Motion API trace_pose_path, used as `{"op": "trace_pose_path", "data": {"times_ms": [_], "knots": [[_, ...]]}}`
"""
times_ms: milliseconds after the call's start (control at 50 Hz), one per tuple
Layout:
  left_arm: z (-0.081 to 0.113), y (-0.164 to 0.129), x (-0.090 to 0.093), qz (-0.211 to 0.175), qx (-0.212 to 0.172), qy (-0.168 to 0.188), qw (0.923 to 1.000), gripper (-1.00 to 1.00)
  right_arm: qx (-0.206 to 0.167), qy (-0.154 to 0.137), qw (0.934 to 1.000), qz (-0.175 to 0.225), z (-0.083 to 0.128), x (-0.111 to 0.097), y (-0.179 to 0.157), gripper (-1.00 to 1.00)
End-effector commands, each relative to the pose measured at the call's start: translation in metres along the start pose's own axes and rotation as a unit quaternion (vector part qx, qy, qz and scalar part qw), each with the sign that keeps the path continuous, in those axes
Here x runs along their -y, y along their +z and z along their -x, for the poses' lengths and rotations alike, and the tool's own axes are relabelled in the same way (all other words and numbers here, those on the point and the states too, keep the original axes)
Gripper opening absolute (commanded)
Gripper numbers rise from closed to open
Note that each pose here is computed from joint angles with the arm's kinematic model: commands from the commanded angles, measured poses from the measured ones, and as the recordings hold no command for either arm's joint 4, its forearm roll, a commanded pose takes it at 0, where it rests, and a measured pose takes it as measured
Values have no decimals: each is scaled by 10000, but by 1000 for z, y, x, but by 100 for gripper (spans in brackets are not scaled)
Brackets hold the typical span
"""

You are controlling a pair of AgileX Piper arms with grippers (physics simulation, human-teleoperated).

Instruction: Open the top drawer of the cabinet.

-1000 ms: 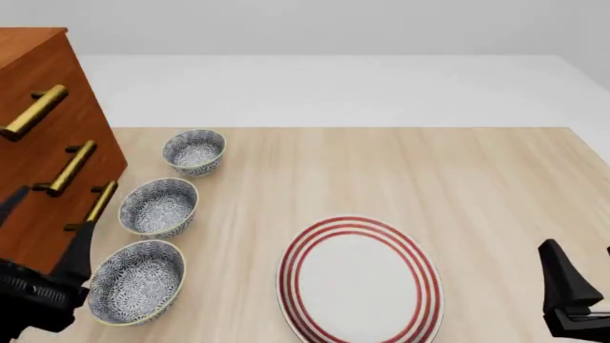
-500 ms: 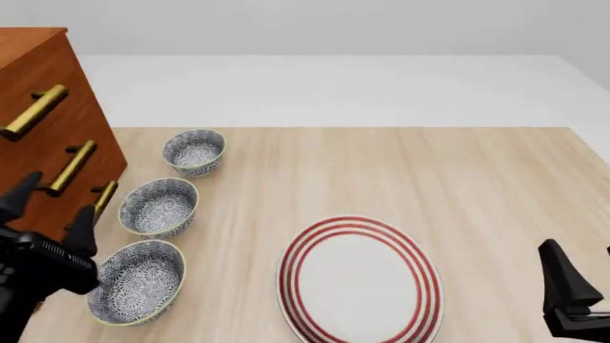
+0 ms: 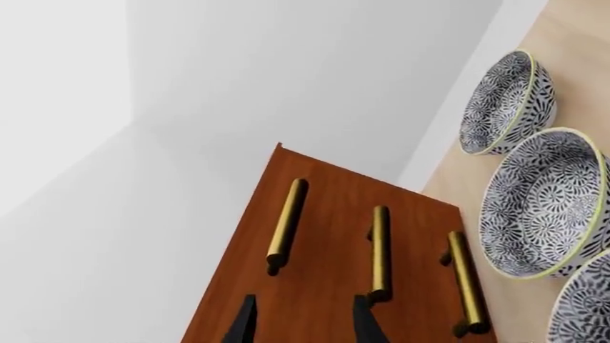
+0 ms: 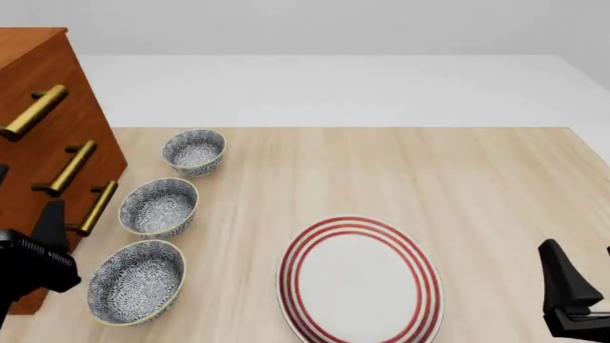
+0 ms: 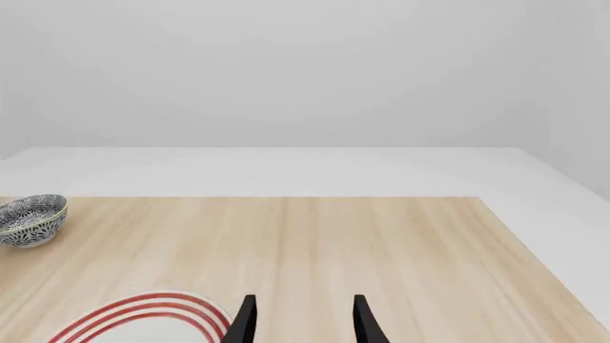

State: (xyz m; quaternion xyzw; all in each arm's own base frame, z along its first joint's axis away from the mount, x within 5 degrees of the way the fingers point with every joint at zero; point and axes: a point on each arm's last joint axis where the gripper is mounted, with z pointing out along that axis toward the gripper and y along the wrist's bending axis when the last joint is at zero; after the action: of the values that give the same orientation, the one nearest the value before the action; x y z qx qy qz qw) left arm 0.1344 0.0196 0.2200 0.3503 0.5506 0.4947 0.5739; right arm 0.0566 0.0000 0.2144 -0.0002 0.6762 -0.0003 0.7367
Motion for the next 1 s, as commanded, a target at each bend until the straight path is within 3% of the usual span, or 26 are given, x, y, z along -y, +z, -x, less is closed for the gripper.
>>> {"op": "trace_pose_path", "data": {"times_ms": [20, 160, 720, 1000], "knots": [[-2, 6, -5, 58, -106, 180, 9998, 100, 1, 0, 10000, -1, 0, 0, 0, 100], [-7, 18, 2, 83, -179, 379, 9991, 100, -1, 0, 10000, 0, 0, 0, 0, 100], [-12, 48, -22, 194, -457, 604, 9969, 100, 0, 1, 10000, -1, 0, 0, 0, 100], [-16, 68, -18, 171, -482, 748, 9959, 100, 0, 1, 10000, 0, 0, 0, 0, 100]]}}
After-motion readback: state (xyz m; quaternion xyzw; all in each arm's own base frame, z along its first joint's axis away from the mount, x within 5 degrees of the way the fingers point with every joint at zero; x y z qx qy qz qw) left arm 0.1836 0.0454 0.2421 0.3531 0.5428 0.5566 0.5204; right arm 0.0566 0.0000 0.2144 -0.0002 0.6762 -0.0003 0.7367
